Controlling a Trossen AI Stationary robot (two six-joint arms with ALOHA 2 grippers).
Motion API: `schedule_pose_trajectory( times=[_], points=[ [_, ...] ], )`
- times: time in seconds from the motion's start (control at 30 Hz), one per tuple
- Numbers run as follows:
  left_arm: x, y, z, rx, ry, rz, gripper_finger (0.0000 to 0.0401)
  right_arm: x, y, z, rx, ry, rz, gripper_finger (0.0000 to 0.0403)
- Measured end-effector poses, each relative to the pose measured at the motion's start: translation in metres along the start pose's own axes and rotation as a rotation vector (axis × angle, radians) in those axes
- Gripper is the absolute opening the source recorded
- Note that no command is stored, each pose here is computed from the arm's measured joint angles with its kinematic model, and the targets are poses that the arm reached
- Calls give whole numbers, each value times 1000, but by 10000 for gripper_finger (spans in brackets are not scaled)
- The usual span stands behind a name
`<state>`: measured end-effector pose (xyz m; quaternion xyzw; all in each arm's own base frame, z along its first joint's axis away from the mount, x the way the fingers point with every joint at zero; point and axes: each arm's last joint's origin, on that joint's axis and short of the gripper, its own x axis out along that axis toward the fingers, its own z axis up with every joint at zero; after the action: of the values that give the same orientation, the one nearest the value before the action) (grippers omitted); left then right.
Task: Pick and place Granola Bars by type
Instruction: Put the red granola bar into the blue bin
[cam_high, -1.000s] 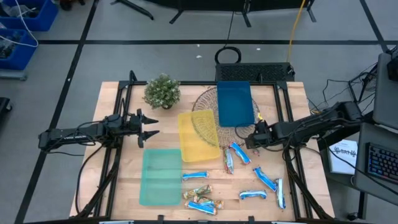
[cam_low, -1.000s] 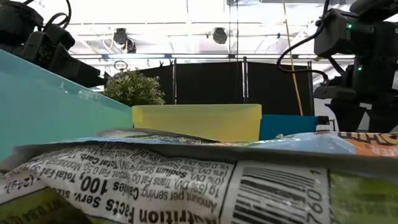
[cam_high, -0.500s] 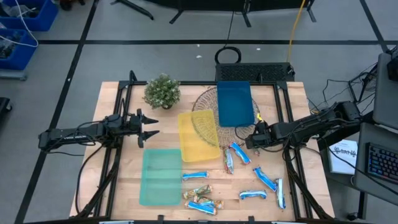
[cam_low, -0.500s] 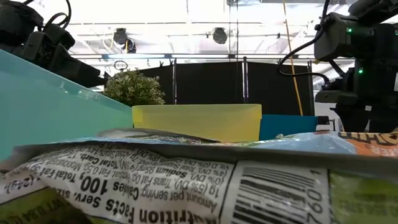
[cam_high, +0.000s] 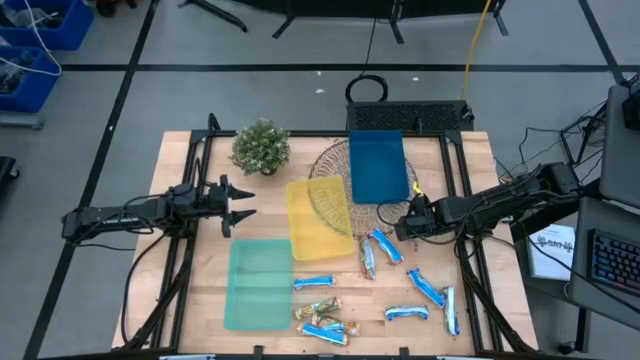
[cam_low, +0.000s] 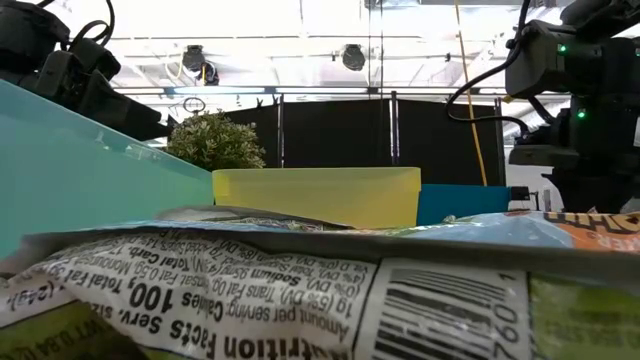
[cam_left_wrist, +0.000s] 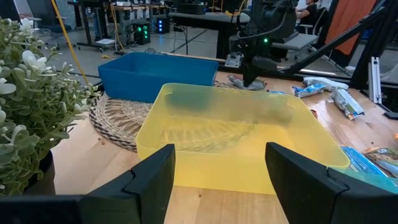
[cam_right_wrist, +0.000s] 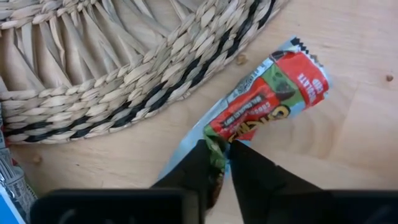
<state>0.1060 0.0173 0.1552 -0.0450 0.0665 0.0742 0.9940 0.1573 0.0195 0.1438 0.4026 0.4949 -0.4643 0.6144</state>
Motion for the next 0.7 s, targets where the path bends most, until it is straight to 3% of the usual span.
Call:
schedule_pose_trajectory(
  times=[0.17, 0.7],
  points=[
    [0, 0, 0, 0, 0, 0, 255, 0, 0, 0, -27, 0, 0, 6],
    [0, 0, 0, 1, 0, 0, 255, 0, 0, 0, -83, 1, 1, 2]
  ],
)
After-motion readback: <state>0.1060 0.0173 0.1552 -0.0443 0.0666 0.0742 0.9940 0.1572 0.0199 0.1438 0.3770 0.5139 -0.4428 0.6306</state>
